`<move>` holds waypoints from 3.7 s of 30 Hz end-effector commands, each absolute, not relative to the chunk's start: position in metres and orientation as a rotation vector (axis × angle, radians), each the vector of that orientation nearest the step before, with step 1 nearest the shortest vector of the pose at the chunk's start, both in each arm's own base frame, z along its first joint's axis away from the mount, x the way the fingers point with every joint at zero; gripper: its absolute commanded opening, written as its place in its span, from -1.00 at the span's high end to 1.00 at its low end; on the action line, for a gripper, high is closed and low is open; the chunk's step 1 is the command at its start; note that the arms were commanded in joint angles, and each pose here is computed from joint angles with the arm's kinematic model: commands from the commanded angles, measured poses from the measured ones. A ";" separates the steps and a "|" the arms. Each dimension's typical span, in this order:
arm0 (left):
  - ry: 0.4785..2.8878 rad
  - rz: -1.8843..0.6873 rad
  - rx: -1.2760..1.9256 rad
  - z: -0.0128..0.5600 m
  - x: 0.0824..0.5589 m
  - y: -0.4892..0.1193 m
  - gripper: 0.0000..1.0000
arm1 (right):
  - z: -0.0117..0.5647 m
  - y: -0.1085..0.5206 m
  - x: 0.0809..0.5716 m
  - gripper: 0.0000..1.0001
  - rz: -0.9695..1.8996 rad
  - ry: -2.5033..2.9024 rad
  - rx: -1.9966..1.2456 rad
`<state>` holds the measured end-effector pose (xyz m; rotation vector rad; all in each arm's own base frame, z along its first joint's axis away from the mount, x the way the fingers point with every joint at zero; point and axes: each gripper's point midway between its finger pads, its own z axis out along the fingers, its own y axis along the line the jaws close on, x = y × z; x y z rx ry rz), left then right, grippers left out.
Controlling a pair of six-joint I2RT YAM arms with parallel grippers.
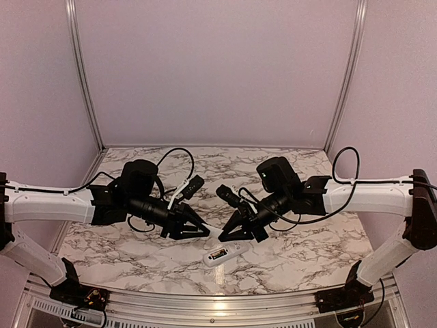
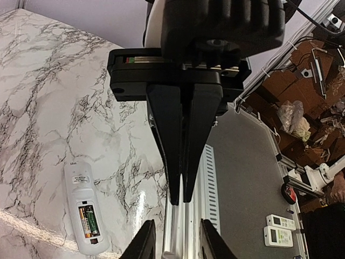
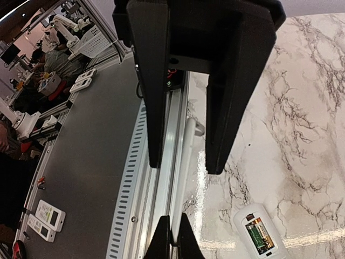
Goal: Load the batteries into the remote control
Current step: Pass from the right arm to the left, then adjust the remote control without the battery cover at the center of the board.
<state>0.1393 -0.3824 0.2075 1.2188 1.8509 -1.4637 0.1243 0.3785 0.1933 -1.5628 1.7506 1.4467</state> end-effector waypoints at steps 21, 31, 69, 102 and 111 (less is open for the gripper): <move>1.935 -1.473 0.950 0.208 0.176 -0.366 1.00 | 0.166 0.345 0.220 -0.36 0.722 1.948 -1.266; 2.051 -1.255 0.391 0.204 0.251 -0.290 1.00 | 0.108 0.350 0.193 -0.85 0.453 1.914 -1.522; 2.204 -1.300 0.268 0.165 0.256 -0.274 1.00 | 0.110 0.406 0.198 -0.84 0.547 1.850 -1.549; 2.575 -1.510 0.734 0.099 0.204 -0.378 1.00 | 0.025 0.316 0.185 -0.72 0.319 2.284 -1.484; 2.625 -1.566 0.648 0.094 0.199 -0.390 1.00 | 0.021 0.310 0.194 -0.66 0.299 2.304 -1.430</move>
